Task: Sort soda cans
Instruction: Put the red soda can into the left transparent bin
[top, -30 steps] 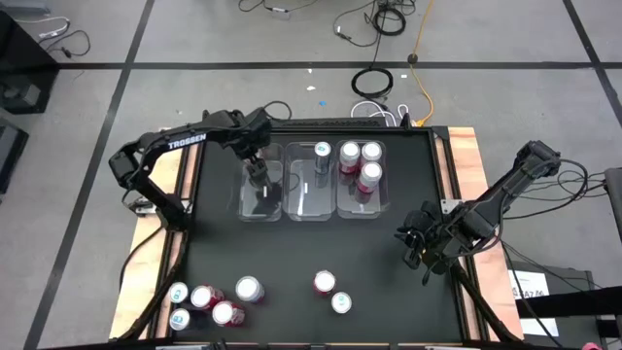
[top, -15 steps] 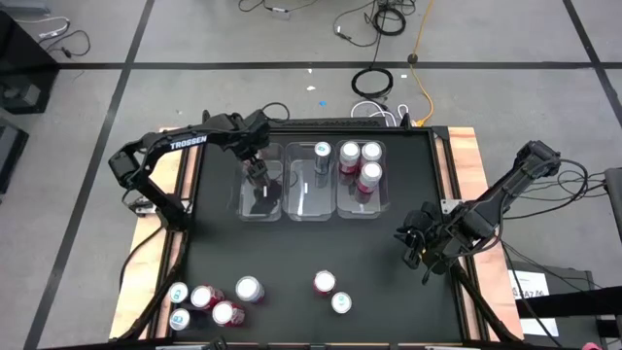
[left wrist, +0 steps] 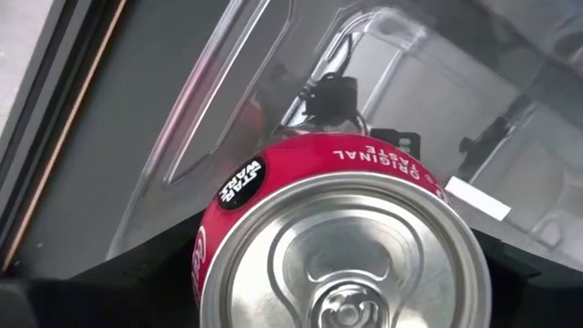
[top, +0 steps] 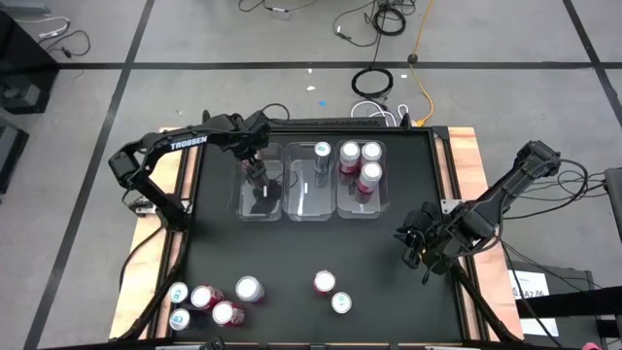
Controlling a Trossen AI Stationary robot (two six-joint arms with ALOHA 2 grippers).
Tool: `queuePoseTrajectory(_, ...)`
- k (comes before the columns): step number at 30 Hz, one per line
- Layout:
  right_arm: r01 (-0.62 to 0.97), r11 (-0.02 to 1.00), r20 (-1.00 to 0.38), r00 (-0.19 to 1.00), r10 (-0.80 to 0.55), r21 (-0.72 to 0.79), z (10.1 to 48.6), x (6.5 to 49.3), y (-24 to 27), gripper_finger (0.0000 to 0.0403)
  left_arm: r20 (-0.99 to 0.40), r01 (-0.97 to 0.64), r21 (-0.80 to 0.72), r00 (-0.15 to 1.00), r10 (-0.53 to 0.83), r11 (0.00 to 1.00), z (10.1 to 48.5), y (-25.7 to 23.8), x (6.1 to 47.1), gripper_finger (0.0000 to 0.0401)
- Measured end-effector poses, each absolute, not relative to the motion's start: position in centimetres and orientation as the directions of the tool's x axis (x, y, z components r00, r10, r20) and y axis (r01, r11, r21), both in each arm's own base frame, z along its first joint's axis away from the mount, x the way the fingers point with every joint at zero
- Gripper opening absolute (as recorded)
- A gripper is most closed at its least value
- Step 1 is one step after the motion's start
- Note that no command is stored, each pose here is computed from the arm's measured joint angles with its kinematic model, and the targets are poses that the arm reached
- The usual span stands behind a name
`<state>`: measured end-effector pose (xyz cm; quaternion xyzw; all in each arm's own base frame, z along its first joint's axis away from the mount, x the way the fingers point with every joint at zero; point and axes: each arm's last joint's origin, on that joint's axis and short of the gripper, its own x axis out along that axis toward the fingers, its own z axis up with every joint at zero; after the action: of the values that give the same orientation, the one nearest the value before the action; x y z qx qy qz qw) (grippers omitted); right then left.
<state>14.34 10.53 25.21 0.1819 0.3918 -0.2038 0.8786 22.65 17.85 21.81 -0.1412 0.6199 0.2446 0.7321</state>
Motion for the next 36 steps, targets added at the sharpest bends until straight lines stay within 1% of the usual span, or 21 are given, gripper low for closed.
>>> queuePoseTrajectory(6,0.501,0.851,-0.762,0.61,-0.216,0.16,25.2,14.3,10.5,0.0075,-0.976,-0.534,0.108,0.102,0.19,0.839,21.8,17.9,22.6,0.0374)
queuePoseTrajectory(9,0.5,0.851,-0.763,0.61,-0.216,0.159,25.2,14.3,10.5,0.0075,-0.977,-0.534,0.108,0.101,0.189,0.838,21.8,17.9,22.6,0.0385)
queuePoseTrajectory(16,0.5,0.853,-0.766,0.604,-0.221,0.148,25.2,14.3,10.5,0.0075,-0.975,-0.535,0.132,0.081,0.206,0.834,21.9,17.8,22.4,0.0388)
queuePoseTrajectory(21,0.498,0.856,-0.767,0.601,-0.224,0.141,25.2,14.2,10.4,0.0075,-0.971,-0.54,0.148,0.078,0.224,0.829,22.7,17.8,22.4,0.0389)
queuePoseTrajectory(30,0.498,0.856,-0.767,0.601,-0.224,0.14,25.2,14.2,10.4,0.0075,-0.955,-0.571,0.157,0.12,0.271,0.806,27.2,18.5,23.2,0.0389)
queuePoseTrajectory(36,0.497,0.856,-0.768,0.601,-0.223,0.141,25.2,14.2,10.4,0.0075,-0.945,-0.657,0.111,0.162,0.283,0.746,31.0,18.4,23.4,0.0389)
